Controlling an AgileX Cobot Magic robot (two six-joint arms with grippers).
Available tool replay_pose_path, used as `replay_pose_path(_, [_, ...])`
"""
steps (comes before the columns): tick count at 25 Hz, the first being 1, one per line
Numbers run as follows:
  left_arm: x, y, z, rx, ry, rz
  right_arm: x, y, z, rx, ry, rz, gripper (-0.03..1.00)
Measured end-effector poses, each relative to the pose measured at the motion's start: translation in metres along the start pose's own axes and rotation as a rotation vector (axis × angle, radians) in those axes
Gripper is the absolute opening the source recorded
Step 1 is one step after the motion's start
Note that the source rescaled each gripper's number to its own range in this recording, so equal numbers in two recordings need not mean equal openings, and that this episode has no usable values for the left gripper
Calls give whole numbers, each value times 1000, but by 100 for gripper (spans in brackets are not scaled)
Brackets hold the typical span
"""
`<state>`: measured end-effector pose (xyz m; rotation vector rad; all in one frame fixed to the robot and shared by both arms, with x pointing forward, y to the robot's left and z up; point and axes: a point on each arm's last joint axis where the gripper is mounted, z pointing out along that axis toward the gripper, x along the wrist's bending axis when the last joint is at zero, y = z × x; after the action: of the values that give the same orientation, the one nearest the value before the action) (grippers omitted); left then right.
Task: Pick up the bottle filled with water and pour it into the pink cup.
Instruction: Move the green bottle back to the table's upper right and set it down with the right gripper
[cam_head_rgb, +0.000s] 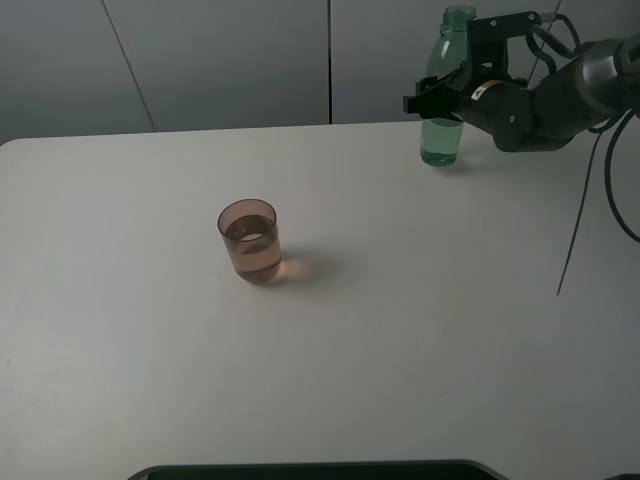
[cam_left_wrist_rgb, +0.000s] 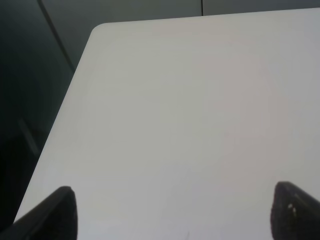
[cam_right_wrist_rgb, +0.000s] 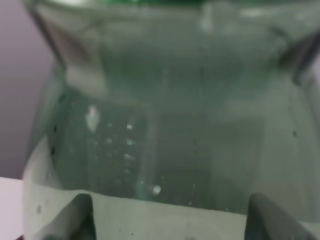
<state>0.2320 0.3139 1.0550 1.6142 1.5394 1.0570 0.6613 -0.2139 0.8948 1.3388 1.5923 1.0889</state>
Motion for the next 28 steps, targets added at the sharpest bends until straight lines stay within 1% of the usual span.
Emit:
replay_pose_path(3, [0, 0, 0, 0, 0, 0, -11, 1, 1, -9, -31, 19, 0])
replay_pose_path(5, [0, 0, 0, 0, 0, 0, -13, -2, 3, -12, -39, 22, 0])
replay_pose_path(8, [0, 0, 0, 0, 0, 0, -16, -17, 8, 12, -65, 47, 0])
replay_pose_path(10, [0, 0, 0, 0, 0, 0, -18, -18, 10, 0, -80, 61, 0])
replay_pose_path(13, [0, 0, 0, 0, 0, 0, -18, -18, 10, -7, -84, 65, 0])
replay_pose_path(18, [0, 0, 0, -2, 0, 0, -18, -18, 10, -1, -84, 23, 1])
replay_pose_path(19, [0, 0, 0, -2, 0, 0, -18, -18, 10, 1, -84, 16, 25])
replay_pose_path(20, [0, 0, 0, -2, 0, 0, -18, -19, 11, 10, -82, 11, 61])
replay_pose_path(21, [0, 0, 0, 0, 0, 0, -18, -20, 11, 18, -82, 8, 83])
replay_pose_path(22, [0, 0, 0, 0, 0, 0, -18, -21, 11, 23, -81, 8, 93])
replay_pose_path(24, [0, 0, 0, -2, 0, 0, -18, -21, 11, 29, -89, 16, 99])
replay_pose_path(28, [0, 0, 0, 0, 0, -6, -20, -22, 11, 35, -107, 40, 99])
